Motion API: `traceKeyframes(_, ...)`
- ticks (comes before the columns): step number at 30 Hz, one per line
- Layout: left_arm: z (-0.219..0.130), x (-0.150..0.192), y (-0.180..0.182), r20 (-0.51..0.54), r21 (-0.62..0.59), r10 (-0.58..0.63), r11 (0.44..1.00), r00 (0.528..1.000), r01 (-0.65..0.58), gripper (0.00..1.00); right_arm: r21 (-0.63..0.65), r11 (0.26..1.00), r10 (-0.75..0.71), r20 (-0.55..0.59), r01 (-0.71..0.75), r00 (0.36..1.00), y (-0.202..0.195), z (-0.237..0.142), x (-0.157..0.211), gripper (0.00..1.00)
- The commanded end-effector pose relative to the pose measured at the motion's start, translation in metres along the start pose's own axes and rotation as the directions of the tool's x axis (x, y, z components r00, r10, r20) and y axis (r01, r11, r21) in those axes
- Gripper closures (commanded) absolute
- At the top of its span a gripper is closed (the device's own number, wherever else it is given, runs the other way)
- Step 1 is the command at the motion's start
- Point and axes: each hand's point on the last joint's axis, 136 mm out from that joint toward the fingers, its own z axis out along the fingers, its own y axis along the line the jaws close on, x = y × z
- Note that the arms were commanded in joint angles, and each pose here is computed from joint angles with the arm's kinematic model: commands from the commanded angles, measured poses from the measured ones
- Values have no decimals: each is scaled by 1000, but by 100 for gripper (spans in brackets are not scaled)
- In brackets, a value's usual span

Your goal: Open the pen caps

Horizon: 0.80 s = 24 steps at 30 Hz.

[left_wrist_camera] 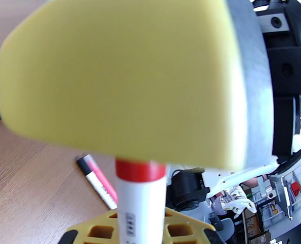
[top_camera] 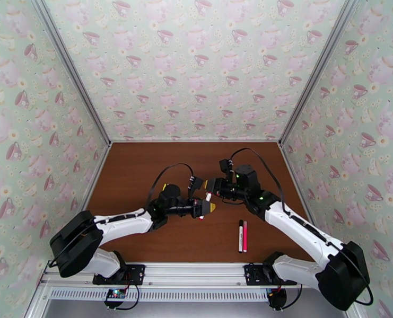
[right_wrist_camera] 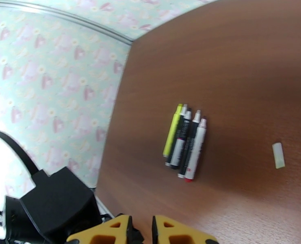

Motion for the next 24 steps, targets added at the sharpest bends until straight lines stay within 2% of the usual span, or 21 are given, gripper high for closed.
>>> traceKeyframes(1,-1,15,6,-58,-92,48,994,997,-53,96,-29,1000,-7,78,9,997,13,-17,-24,92)
traceKeyframes(3,0,21,20,-89,-213,82,972,993,-100,97,59,998,8,103,-14,995,2,-22,-31,93)
traceKeyframes(7,0,22,25,-99,-323,145,931,985,-169,97,213,975,29,162,-63,986,-20,-34,-43,94)
traceKeyframes(12,4,28,23,-162,-416,228,867,960,-276,98,256,960,60,213,-115,975,-34,-44,-61,95)
traceKeyframes(14,5,30,21,-176,-423,243,856,954,-297,98,264,956,64,227,-125,972,-38,-48,-67,95)
traceKeyframes(18,10,33,10,-180,-361,238,886,954,-289,98,250,958,84,238,-144,968,-45,-52,-74,95)
traceKeyframes(21,16,36,-9,-165,-180,168,964,972,-197,98,200,975,46,232,-94,972,-40,-51,-78,95)
traceKeyframes(23,17,36,-20,-167,-85,133,985,977,-149,98,148,987,33,221,-67,975,-36,-49,-80,96)
traceKeyframes(24,16,35,-21,-162,-85,131,986,978,-147,98,144,988,21,221,-54,975,-37,-49,-81,95)
